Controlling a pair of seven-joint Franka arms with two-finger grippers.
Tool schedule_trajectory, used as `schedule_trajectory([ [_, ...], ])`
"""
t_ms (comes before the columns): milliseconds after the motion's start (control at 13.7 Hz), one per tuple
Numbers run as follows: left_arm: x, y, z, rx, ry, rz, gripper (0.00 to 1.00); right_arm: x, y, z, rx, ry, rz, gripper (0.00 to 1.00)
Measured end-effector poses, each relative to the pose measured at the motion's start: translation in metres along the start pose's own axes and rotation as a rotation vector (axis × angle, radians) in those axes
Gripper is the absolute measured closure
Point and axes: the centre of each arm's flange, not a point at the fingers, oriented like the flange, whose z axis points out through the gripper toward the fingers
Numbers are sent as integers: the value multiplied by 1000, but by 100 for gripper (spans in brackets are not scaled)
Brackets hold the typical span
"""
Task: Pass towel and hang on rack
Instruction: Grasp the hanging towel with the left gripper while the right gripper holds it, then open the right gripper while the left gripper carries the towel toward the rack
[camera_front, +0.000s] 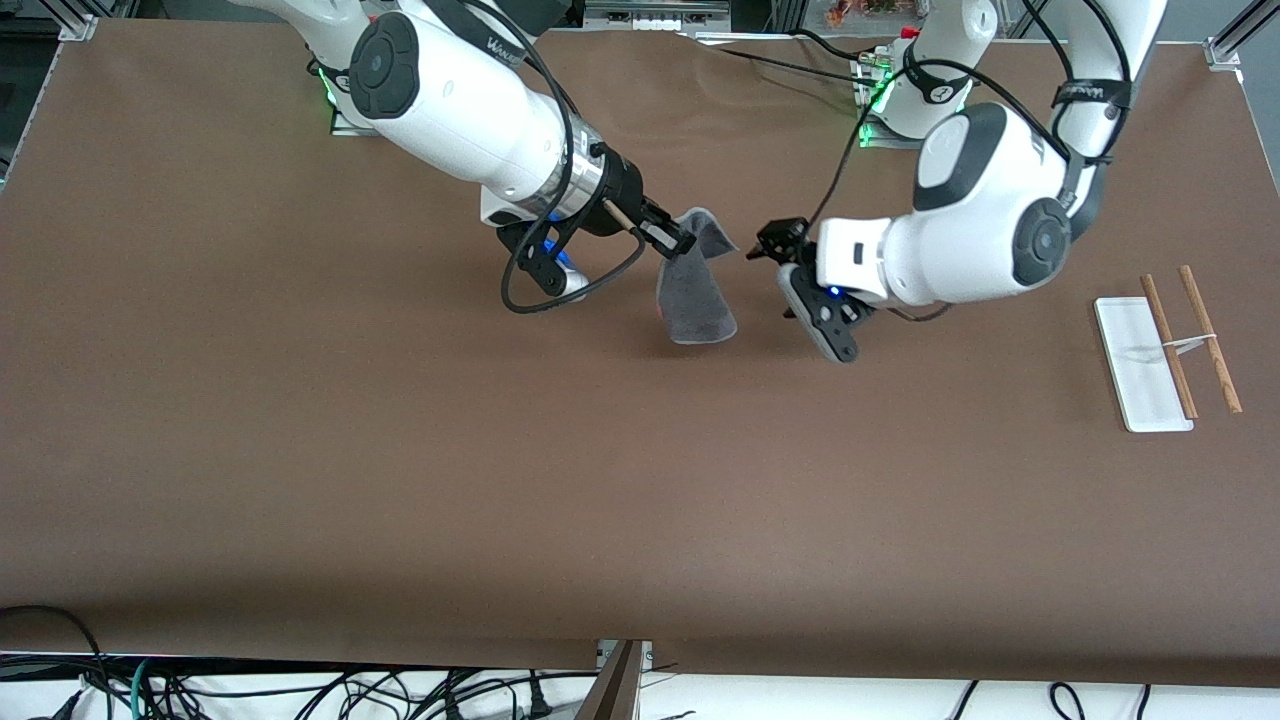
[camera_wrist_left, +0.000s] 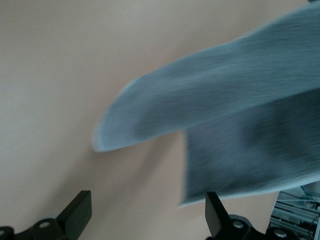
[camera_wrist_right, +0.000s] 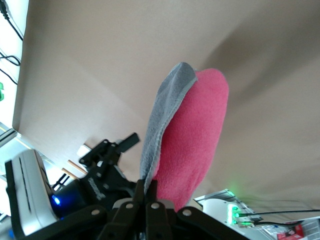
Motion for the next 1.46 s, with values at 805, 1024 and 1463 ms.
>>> schedule_trajectory([
  [805, -2, -27, 23, -143, 226, 340, 1, -2, -1, 1, 11, 1, 18, 98],
  [1024, -1, -24, 24, -138, 231, 371, 1, -2, -1, 1, 12, 1, 19, 98],
  [1463, 1, -49, 36, -93, 295, 496, 11, -3, -1, 1, 12, 1, 19, 98],
])
